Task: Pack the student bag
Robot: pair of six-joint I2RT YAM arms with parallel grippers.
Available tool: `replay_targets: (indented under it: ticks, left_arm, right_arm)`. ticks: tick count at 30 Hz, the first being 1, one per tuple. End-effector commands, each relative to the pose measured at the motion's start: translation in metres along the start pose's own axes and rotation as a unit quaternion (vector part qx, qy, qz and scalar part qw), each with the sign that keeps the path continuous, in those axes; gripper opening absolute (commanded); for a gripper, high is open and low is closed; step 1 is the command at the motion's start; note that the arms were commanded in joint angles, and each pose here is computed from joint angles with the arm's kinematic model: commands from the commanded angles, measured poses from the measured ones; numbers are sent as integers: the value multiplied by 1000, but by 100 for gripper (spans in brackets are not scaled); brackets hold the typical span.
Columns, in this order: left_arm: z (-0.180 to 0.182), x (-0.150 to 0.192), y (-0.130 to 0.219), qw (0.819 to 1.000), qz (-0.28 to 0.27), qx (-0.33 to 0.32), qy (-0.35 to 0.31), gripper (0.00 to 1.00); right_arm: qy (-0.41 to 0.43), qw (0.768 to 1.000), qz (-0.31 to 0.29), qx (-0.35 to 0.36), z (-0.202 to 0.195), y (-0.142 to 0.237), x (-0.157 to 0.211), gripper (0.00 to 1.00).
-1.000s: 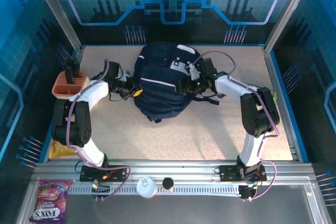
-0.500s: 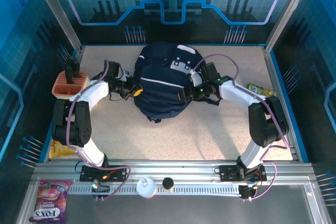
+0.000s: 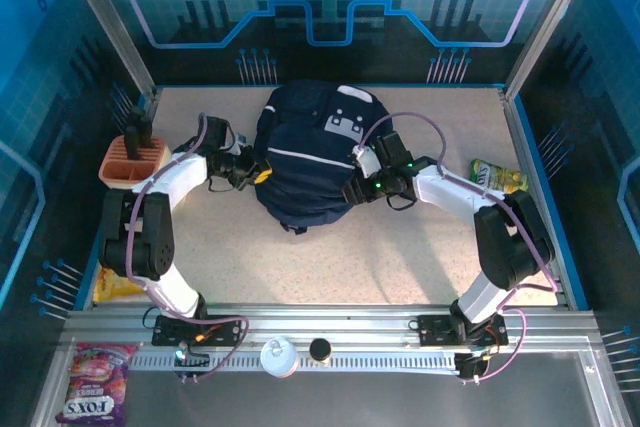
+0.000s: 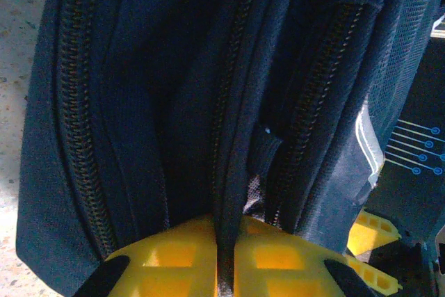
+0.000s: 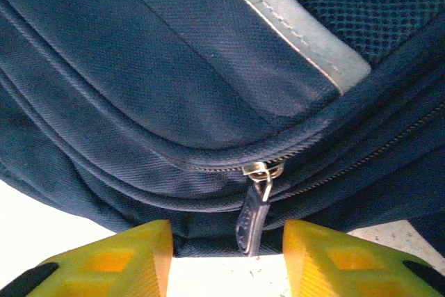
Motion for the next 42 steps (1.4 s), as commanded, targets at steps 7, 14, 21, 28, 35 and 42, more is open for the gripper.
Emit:
replay_targets:
  ticks: [7,14,21,28,35,42]
  left_arm:
    - [-12,-4,7,999,-17,27,-2,13]
    - [-17,-3,10,999,-30,44,13,13]
    - [-23,1,0,998,-32,52,26,13]
    - [-17,5,7,998,-52,0,23,30]
    - [-13,24,32,992,-97,-85,8,47]
    - [-52,53,37,978,-116,-142,-99,56]
  right_arm:
    - [37,998,12,43,10,-6,-4,17]
    - [81,994,22,64,27,-1,6,9]
    - [142,989,36,33,67,-13,5,9]
    - [93,995,5,39,71,-5,-8,26]
    - [-76,994,-81,2,35,45,-9,52]
    - [-254,956,-139,-45,-10,72,-9,61]
Point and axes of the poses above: each hand's point on the last joint's axis, 136 mm out from that joint toward the fingers, its own y axis back along the fingers, its own z axis along the line the jaws close on, x = y × z, the point moved 9 cm from there along y, back along the fingers, and after that the axes turned 9 degrees about -y, right-handed, at the moved point
